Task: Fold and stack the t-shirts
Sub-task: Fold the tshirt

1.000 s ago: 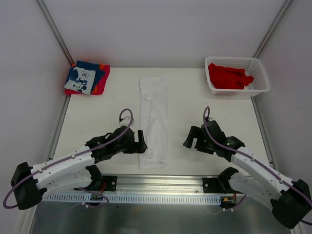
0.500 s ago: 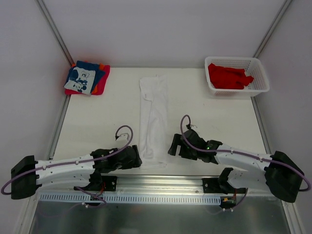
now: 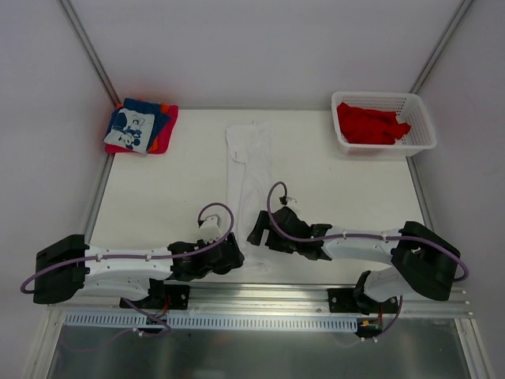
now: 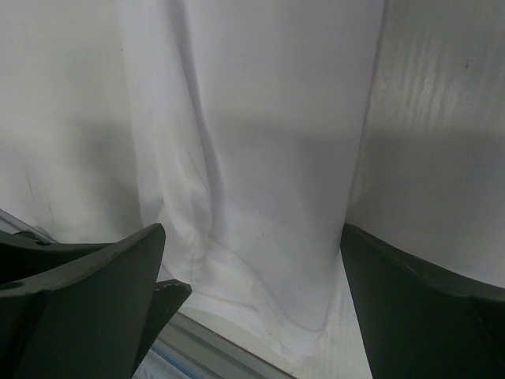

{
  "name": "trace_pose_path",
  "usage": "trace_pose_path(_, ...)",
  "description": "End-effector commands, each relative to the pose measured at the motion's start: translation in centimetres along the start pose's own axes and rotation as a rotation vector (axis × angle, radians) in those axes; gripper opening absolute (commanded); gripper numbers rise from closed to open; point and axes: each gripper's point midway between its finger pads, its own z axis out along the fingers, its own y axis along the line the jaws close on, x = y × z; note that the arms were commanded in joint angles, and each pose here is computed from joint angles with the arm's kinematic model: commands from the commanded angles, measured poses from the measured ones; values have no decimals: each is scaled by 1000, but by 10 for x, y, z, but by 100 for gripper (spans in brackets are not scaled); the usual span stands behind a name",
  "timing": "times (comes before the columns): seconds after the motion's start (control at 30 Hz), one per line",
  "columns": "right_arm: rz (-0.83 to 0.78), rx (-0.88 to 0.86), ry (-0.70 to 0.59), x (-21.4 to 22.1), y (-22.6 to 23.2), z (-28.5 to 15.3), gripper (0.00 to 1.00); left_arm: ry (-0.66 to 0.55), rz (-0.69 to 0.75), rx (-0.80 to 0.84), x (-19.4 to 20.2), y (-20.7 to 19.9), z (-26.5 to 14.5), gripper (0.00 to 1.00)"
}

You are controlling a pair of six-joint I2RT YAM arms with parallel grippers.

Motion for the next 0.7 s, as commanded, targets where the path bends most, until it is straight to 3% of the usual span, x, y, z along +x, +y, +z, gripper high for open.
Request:
trace_pose_path(0.0,-10,203,82,32,-62,4,98,33,28,-86,13,28,5,63)
trace_pose_path(0.37,5,316,-76,44,-92,-49,97,6,-8,-36,9,33,-1,57)
trace_pose_path(0.67,8,337,-116,51,-98,-47,88,13,4,-70,12,39,2,55)
